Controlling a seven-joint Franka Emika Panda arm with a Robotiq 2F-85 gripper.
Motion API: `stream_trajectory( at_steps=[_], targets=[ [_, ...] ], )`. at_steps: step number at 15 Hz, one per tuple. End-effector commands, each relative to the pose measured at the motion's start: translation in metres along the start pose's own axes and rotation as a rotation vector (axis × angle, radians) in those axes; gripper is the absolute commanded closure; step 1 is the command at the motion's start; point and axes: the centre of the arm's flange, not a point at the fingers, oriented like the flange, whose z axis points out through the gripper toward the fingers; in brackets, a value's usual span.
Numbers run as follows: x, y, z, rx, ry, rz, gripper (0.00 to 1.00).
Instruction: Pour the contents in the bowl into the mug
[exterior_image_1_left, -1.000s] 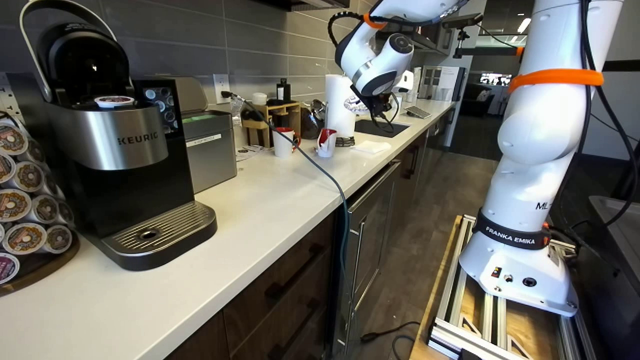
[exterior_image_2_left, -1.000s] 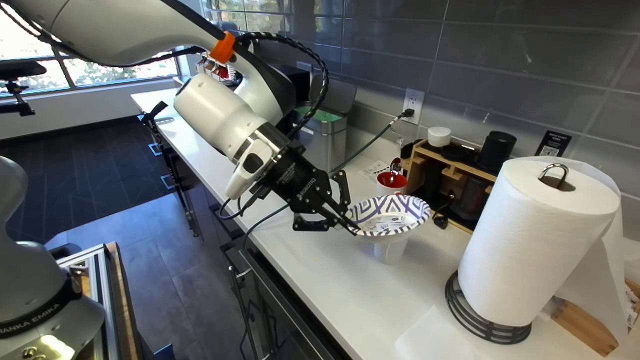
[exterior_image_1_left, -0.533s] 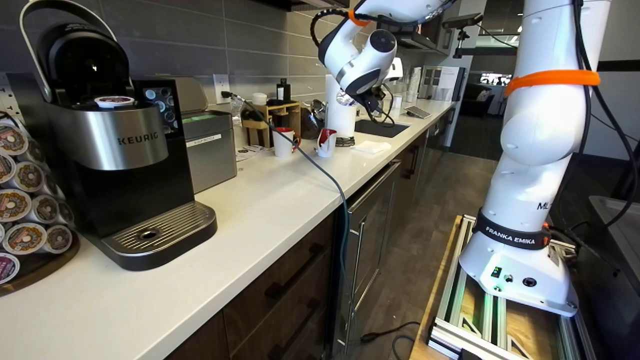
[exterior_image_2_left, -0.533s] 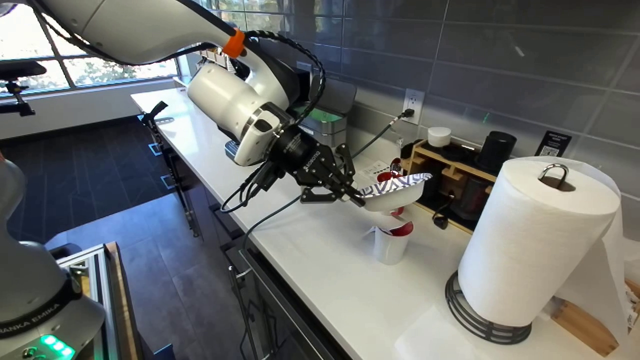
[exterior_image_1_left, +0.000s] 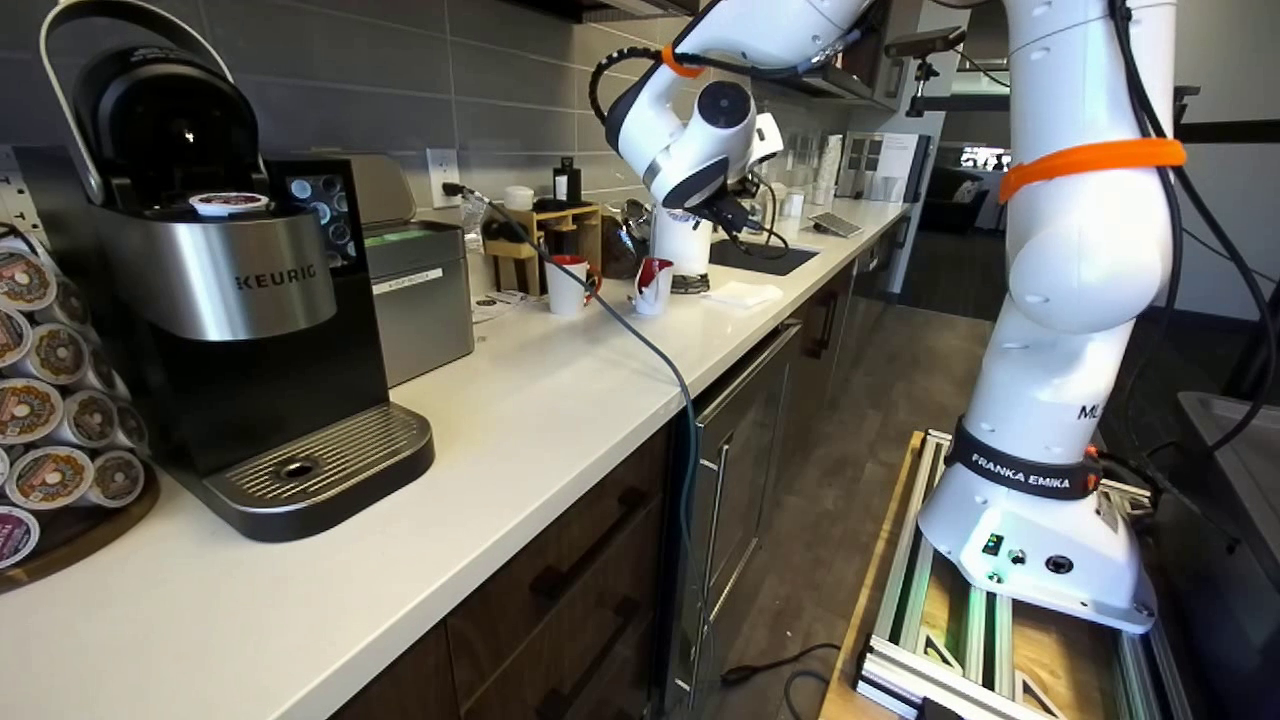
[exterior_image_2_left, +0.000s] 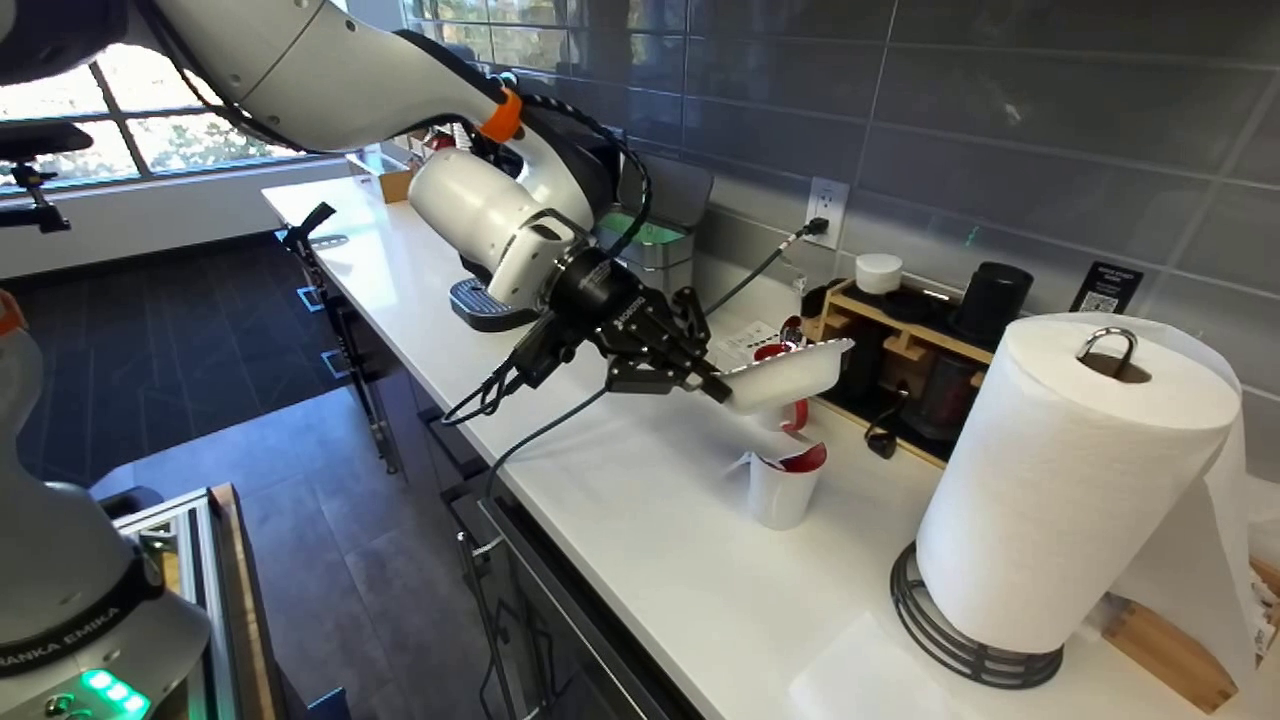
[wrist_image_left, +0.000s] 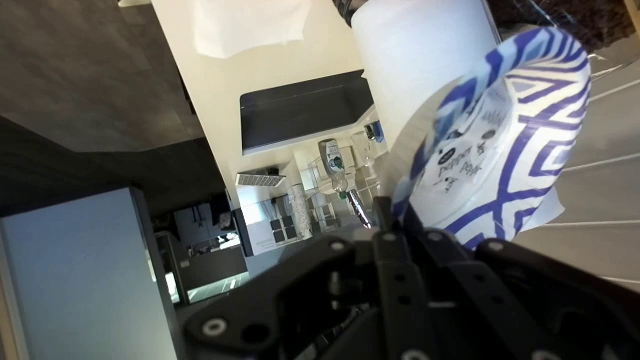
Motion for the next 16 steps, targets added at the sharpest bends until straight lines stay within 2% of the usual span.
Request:
stream_trajectory(
  at_steps=[1,11,16],
  targets=[
    [-0.008,-0.021,0.001,-0.039,0.074,-0.051,0.99],
    [-0.014,-0.05,0.01,-0.061,0.226,-0.088,0.99],
    [-0.029,-0.063,0.012,-0.058,0.298,-0.17,0.99]
  ],
)
